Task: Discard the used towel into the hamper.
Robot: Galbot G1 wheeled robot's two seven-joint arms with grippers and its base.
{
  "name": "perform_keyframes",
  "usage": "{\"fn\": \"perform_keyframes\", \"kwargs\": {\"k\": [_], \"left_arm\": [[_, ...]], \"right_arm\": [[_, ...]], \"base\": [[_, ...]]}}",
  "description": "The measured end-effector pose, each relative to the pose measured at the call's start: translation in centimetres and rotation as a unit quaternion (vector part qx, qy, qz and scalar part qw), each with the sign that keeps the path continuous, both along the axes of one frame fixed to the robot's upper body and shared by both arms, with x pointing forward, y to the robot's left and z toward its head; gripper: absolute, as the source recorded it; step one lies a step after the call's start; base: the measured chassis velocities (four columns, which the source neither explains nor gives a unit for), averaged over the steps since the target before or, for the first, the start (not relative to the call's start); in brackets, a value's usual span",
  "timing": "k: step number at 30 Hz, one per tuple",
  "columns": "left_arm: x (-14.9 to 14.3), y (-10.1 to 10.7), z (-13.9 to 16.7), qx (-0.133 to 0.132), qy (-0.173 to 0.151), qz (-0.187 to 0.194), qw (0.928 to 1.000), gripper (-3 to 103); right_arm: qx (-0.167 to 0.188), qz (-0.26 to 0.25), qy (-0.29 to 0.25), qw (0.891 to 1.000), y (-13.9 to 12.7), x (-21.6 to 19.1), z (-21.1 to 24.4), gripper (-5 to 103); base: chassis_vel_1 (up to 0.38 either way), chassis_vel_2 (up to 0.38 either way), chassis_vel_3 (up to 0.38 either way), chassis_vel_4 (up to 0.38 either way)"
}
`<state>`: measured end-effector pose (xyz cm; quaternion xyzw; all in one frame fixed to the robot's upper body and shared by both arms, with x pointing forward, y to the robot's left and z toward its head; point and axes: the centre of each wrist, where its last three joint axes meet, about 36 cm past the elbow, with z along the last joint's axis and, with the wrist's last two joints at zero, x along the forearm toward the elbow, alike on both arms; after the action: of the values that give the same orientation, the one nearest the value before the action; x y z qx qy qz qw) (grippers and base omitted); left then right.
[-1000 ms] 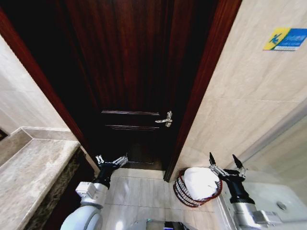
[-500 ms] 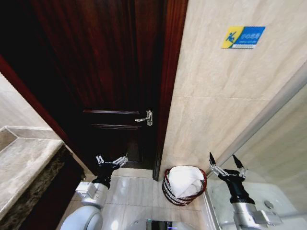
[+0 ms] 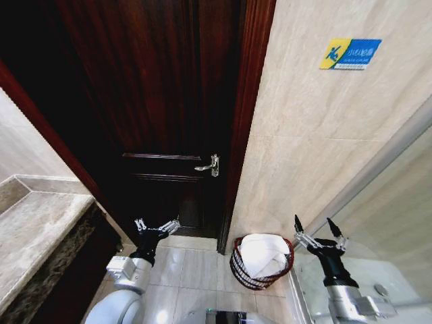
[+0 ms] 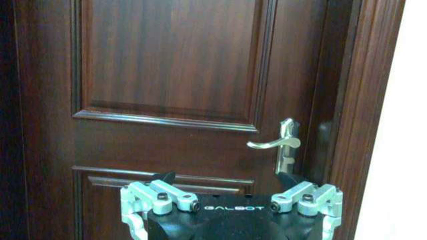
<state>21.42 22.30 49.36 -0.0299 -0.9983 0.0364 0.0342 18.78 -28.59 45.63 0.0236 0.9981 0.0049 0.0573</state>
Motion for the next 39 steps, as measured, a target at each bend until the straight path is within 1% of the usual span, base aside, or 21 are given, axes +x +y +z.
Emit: {"fn": "perform_keyframes", "kwargs": {"k": [13,39], "left_arm": [[0.00,0.00,0.00,0.000,0.000,0.000,1.0000,100],[0.00,0.00,0.00,0.000,0.000,0.000,1.0000,100]], "right_arm": [[0.000,0.000,0.000,1.000,0.00,0.00,0.00,100],[0.000,0.000,0.000,1.000,0.00,0.00,0.00,100]], "base": [[0.033,-0.023,-0.029,0.034],[0.141,-0.143,-0.146,0.144]]}}
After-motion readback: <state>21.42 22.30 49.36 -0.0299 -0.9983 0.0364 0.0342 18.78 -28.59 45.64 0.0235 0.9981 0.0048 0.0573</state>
